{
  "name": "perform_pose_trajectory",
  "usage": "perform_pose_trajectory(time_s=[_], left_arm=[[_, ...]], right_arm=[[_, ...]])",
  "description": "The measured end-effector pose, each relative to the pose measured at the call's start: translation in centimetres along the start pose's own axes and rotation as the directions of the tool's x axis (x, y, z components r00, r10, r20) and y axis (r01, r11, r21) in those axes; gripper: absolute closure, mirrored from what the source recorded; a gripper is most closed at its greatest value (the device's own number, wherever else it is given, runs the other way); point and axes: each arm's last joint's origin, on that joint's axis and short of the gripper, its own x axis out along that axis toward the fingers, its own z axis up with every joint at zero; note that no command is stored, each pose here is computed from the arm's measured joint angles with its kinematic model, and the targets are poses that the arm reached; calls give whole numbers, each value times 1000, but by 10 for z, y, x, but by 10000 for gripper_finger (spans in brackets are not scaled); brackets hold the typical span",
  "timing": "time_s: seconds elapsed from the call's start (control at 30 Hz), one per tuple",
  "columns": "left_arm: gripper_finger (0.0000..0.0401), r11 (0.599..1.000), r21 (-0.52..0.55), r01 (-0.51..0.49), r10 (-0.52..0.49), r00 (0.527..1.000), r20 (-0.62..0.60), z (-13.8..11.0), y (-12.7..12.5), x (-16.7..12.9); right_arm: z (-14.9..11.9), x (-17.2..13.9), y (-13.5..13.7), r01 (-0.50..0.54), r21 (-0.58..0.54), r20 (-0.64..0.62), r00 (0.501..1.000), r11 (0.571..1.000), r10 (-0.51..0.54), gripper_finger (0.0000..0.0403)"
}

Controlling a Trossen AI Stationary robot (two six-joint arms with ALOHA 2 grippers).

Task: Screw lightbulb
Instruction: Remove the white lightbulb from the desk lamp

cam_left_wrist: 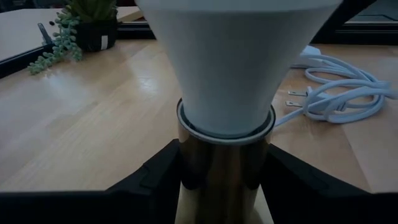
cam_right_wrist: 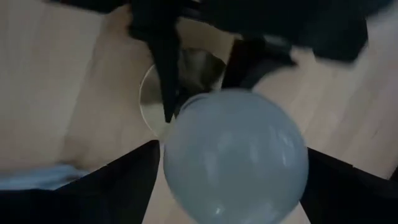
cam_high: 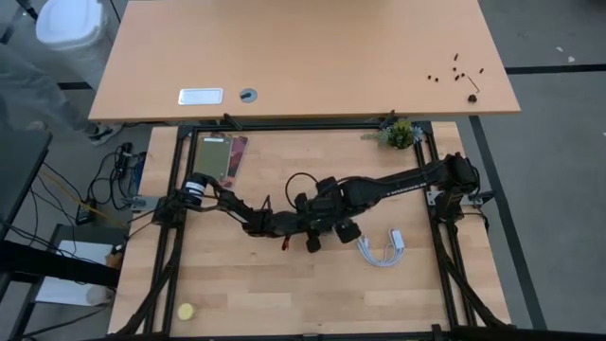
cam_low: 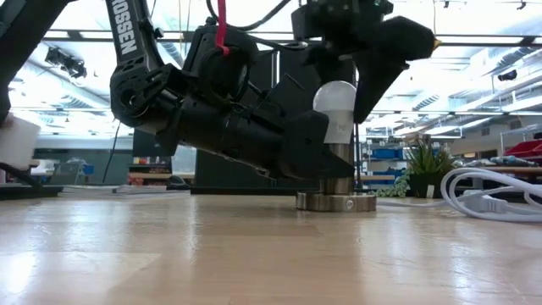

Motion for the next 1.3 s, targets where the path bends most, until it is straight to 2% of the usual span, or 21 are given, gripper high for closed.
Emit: perform_pose_trajectory(time_s=[0.07, 0.2, 0.4, 0.53, 0.67, 0.77, 0.83, 0.97, 1.2, 1.3], left_arm=[[212, 1000, 0, 0, 0, 1000, 0, 0, 0, 0], [212, 1000, -4, 0, 0, 1000, -1, 0, 0, 0], [212, 1000, -4, 2, -2, 1000, -1, 0, -1, 0], [212, 1000, -4, 2, -2, 1000, -2, 0, -1, 0], [212, 1000, -4, 2, -2, 1000, -3, 0, -1, 0], [212, 1000, -8, 1, -1, 1000, -3, 0, -1, 0], [212, 1000, -8, -1, 1, 1000, -3, 0, 0, 0], [212, 1000, -6, -1, 1, 1000, -4, 0, -1, 0], [212, 1000, -5, 2, -2, 1000, -4, 0, -1, 0], [212, 1000, -5, 2, -2, 1000, -4, 0, -1, 0]], right_arm=[[-2, 0, 0, -11, 150, -17, 1000, 989, 14, 54], [-7, 2, 2, -48, 405, -50, 996, 913, 75, 53], [-9, 8, 6, -9, 631, -64, 996, 776, 64, 53], [-7, 14, 7, -8, 747, -31, 998, 664, 47, 53], [-4, 17, 6, 4, 859, -4, 1000, 512, 0, 53], [-4, 17, 5, 32, 920, -15, 999, 390, -46, 53], [-4, 17, 5, 43, 942, -21, 997, 333, -70, 53], [0, 15, 9, 46, 964, -9, 990, 262, -139, 53], [5, 13, 19, 27, 994, -1, 972, 103, -236, 56], [8, 11, 29, 30, 997, -4, 947, 74, -322, 57]])
